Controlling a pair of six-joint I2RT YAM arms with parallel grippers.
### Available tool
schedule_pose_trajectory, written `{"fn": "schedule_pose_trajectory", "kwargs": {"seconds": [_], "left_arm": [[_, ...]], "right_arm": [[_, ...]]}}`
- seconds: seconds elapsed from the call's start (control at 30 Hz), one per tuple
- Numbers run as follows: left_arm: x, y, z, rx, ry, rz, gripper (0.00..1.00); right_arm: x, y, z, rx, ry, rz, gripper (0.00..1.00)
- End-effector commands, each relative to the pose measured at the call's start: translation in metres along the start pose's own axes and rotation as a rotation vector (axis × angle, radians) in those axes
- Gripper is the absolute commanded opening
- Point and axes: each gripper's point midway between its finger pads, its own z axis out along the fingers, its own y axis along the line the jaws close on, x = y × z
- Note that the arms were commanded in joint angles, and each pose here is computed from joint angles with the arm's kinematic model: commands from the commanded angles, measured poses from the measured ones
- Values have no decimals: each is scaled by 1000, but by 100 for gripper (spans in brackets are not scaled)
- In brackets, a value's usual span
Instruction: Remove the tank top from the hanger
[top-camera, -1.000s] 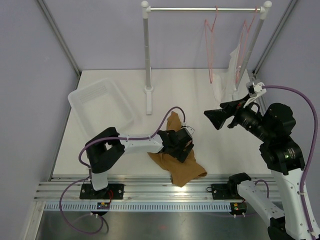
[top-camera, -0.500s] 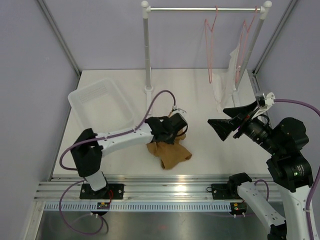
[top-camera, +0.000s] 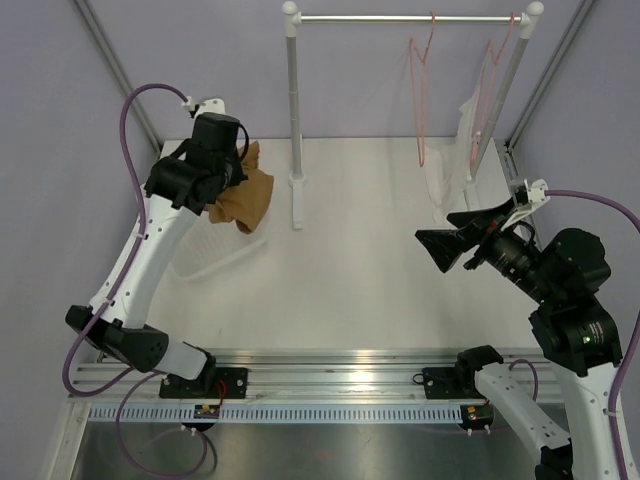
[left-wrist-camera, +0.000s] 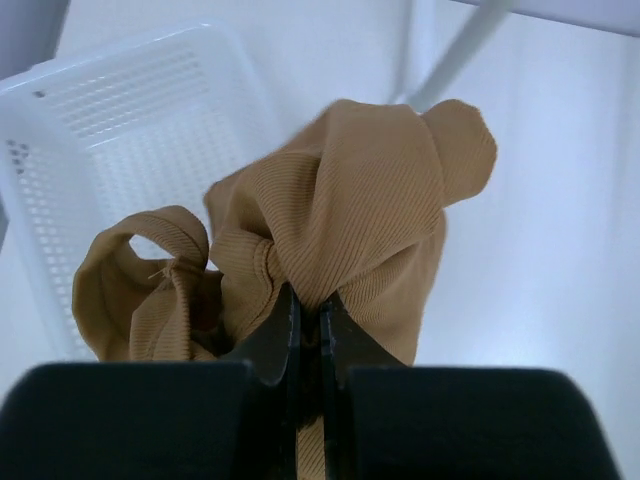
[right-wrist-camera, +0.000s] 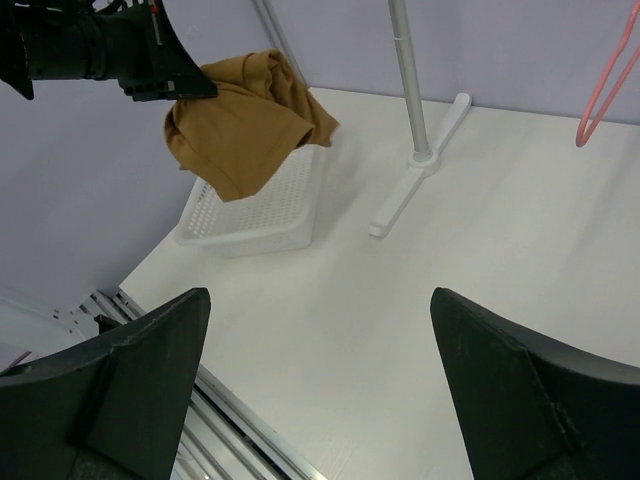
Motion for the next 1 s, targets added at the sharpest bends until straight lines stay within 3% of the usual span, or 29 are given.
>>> {"fn": "schedule_pose_trajectory", "kwargs": {"seconds": [0.0, 0.07, 0.13, 0.17, 0.2, 0.4, 0.57, 0.67, 0.73, 0.97], "left_arm": [[-9, 37, 14, -81, 35, -11, 3], [-9, 60, 27, -134, 58, -33, 12], [0, 79, 46, -181, 110, -51, 33], [5, 84, 50, -191, 131, -58, 61], [10, 87, 56, -201, 153, -61, 99], [-2, 91, 36, -183, 101, -85, 99], [-13, 87, -23, -102, -33, -49, 99], [1, 91, -59, -87, -101, -27, 99], [28, 93, -69, -92, -71, -14, 99], [78, 148, -123, -161, -137, -44, 99]], "right_arm": [[-8, -8, 6, 39, -32, 2, 100], [-7, -12, 6, 56, -28, 3, 100], [-6, -13, 6, 66, -21, 6, 100], [-6, -16, 7, 81, -19, 7, 99], [-4, -18, 7, 92, -9, 11, 100], [-1, -51, 0, 287, 14, 15, 99], [9, -89, -11, 508, 106, -12, 100], [8, -95, -21, 566, 118, -17, 100], [6, -91, -29, 574, 130, -19, 100], [0, -89, -65, 652, 149, -58, 99]]}}
